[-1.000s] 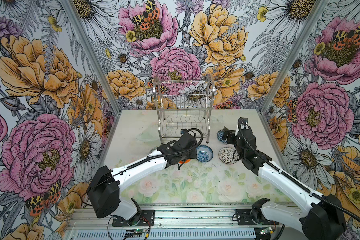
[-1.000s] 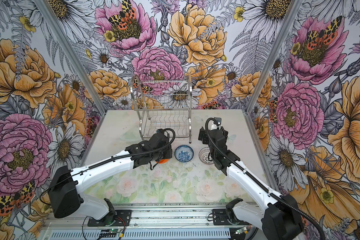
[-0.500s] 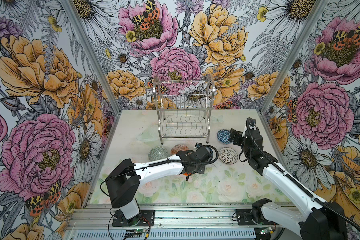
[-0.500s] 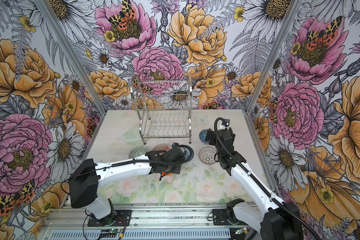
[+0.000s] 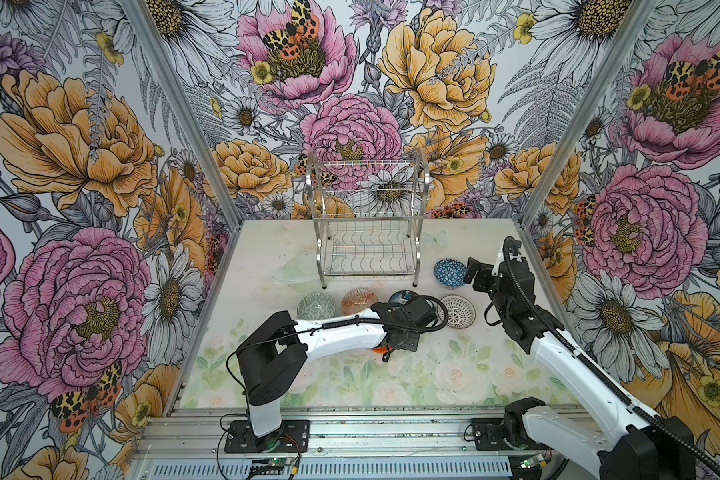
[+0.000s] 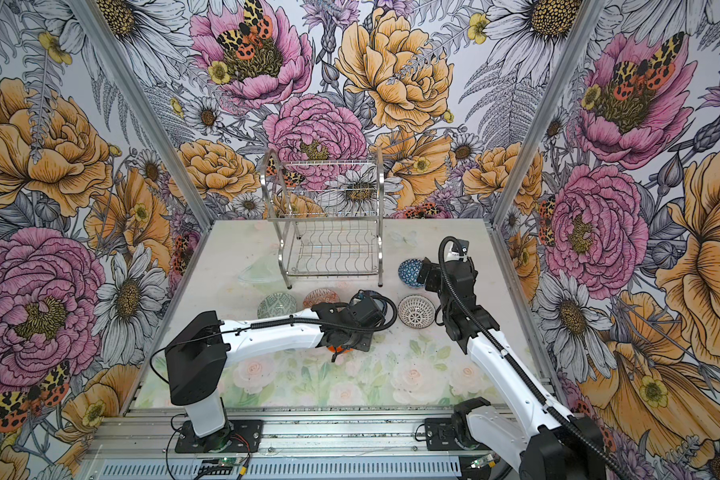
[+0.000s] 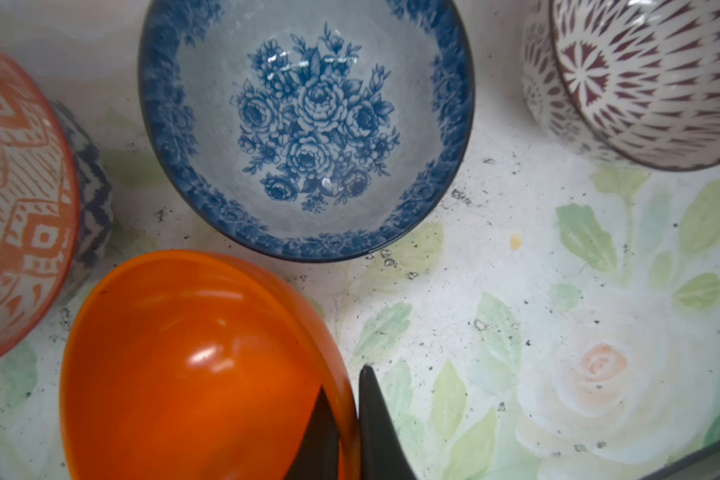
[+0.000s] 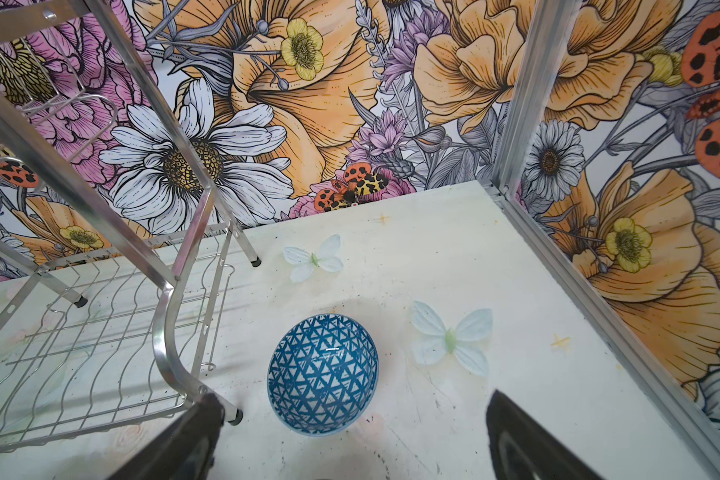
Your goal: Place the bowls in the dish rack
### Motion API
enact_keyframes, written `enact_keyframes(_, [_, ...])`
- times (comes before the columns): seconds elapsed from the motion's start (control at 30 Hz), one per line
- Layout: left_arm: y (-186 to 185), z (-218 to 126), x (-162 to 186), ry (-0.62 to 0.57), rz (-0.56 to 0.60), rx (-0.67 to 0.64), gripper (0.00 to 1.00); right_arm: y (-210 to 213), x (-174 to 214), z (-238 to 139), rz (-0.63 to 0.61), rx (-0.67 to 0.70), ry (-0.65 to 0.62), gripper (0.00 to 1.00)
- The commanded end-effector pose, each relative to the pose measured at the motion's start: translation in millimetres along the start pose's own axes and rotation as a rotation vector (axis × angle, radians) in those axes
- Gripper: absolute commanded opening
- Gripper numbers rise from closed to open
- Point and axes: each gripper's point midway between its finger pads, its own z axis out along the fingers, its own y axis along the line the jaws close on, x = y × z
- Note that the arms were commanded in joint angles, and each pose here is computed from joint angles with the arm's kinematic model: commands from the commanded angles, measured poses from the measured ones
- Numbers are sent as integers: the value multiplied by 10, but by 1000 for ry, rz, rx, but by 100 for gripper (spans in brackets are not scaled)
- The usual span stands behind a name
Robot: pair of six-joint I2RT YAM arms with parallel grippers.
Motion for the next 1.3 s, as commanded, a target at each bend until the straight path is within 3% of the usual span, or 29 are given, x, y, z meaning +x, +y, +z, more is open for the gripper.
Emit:
enact_keyframes(0.0, [-35, 49, -67, -15, 24, -20, 1, 0, -13, -26, 15, -15, -5, 100])
enact_keyframes(0.2, [-22, 128, -67, -9, 32, -39, 9, -23, -20, -51, 20, -17, -10, 99])
enact_keyframes(0.43, [13, 84, -127, -32, 33, -48, 26, 0, 1, -36, 23, -31, 0, 100])
enact_keyframes(0.73, [11, -42, -230, -74, 29, -41, 38, 36, 0, -37, 23, -51, 3, 99])
enact_keyframes(1.03, [-22, -358, -421, -144, 16, 7, 51, 53, 4, -43, 24, -62, 6, 99])
enact_keyframes(1.27, [249, -739, -649, -233, -31, 13, 72, 122, -5, -81, 32, -105, 11, 99])
